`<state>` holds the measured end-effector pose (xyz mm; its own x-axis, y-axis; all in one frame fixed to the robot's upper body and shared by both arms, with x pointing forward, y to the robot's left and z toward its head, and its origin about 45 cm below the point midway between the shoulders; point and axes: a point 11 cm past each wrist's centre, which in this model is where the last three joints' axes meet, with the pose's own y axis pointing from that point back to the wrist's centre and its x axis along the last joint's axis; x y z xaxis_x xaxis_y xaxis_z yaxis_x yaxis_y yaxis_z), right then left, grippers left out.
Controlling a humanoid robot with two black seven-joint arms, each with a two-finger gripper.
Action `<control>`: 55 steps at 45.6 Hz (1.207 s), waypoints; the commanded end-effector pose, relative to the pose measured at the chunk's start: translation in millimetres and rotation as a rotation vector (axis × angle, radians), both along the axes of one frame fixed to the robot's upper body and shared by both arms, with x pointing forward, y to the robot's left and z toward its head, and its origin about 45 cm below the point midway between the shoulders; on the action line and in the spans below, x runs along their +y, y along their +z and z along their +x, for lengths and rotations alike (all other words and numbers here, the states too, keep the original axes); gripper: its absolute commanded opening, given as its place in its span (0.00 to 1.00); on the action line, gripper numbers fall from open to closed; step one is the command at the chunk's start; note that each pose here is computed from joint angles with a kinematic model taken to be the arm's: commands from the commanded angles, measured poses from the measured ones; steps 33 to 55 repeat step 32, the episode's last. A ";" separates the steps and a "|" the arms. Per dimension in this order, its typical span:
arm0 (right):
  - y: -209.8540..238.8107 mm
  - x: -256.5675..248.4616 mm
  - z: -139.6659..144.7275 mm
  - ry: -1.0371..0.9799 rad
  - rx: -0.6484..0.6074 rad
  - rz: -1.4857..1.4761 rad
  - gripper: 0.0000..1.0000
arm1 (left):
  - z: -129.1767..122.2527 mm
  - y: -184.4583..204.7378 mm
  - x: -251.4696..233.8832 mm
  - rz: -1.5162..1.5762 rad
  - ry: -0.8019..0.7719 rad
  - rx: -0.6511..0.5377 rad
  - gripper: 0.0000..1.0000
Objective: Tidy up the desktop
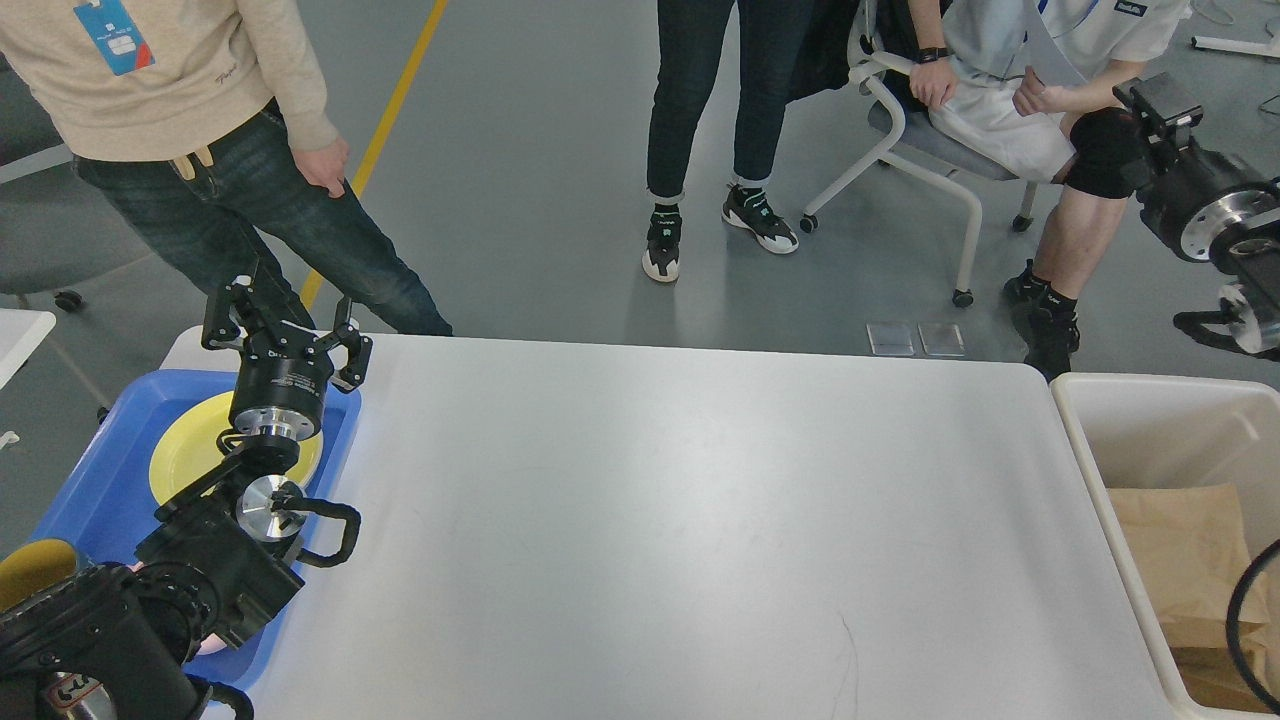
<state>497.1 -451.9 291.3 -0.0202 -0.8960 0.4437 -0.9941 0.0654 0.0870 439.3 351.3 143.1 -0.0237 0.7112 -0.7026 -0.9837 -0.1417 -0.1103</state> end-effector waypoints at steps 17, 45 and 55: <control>-79.9 47.7 -34.8 0.030 -0.112 0.537 1.00 | 0.0 0.0 0.0 0.000 0.000 0.000 0.97; -91.1 63.5 -46.9 0.072 -0.191 0.592 1.00 | 0.0 0.0 0.0 0.000 0.000 0.000 0.97; -91.1 63.5 -46.9 0.072 -0.191 0.592 1.00 | 0.0 0.0 0.0 0.000 0.000 0.000 0.97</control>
